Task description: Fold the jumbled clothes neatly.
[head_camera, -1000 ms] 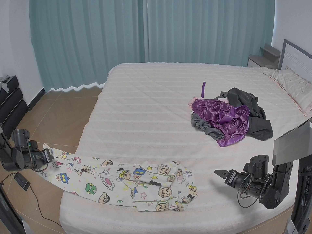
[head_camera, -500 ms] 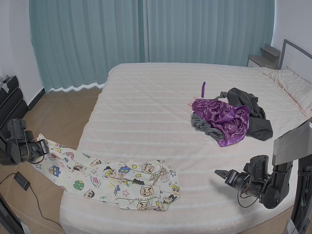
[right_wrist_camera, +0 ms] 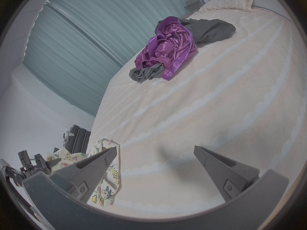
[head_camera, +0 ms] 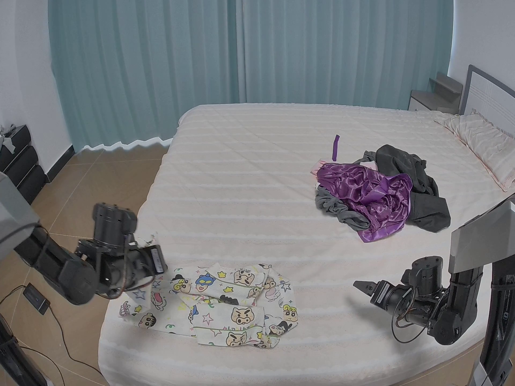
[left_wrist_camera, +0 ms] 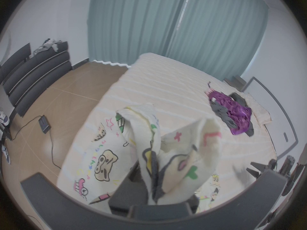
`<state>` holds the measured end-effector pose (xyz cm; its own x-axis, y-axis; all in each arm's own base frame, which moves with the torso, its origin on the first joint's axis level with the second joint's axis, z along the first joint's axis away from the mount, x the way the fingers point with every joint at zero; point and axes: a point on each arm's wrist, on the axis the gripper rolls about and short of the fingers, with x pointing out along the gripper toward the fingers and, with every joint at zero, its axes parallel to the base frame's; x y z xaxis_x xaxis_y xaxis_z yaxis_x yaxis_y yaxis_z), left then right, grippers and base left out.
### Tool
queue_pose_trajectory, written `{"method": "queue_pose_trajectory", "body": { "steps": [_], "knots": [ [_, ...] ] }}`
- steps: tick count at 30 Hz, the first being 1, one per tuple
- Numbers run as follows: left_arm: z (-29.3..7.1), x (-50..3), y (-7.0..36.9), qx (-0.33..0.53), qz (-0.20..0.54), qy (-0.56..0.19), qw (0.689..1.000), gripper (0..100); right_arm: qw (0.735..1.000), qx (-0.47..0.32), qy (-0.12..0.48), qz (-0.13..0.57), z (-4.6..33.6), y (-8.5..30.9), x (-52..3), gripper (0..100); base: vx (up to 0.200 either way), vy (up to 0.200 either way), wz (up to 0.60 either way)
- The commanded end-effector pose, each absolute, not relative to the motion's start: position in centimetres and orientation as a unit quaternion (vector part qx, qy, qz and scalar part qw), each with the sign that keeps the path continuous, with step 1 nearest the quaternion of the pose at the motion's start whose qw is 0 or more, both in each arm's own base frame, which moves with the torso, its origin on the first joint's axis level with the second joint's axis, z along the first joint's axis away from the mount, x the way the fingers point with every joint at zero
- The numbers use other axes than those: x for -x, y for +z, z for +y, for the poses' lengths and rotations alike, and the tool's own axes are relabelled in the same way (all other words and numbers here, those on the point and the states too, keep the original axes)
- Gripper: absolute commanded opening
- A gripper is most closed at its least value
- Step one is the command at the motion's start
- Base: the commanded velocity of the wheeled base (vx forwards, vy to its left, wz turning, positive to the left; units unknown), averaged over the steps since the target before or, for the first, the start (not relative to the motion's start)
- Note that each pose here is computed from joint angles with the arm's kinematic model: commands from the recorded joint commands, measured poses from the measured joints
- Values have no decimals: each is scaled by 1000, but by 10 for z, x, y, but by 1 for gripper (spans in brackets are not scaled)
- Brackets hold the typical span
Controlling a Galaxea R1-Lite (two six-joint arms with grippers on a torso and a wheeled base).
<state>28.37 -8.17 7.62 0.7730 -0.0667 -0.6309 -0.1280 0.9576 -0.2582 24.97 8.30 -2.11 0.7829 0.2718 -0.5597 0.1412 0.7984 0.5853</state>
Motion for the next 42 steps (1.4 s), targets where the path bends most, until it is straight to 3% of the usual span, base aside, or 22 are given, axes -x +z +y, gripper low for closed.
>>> {"method": "queue_pose_trajectory", "body": {
  "steps": [1, 10, 26, 27, 42],
  "knots": [
    [-166, -277, 37, 120, 370, -13, 921, 0, 890, -314, 39, 330, 84, -21, -249, 100, 0, 0, 0],
    [-220, -272, 8, 111, 389, -53, 913, 0, 890, -313, 41, 330, 86, -21, -248, 100, 0, 0, 0],
    [-242, -265, 12, 126, 358, -96, 920, 0, 889, -310, 44, 334, 88, -23, -248, 100, 0, 0, 0],
    [-243, -265, 12, 127, 358, -96, 920, 100, 889, -311, 44, 334, 88, -24, -248, 100, 0, 0, 0],
    [-250, -250, 35, 164, 336, -103, 922, 100, 888, -310, 42, 338, 88, -26, -247, 100, 0, 0, 0]
  ]
}}
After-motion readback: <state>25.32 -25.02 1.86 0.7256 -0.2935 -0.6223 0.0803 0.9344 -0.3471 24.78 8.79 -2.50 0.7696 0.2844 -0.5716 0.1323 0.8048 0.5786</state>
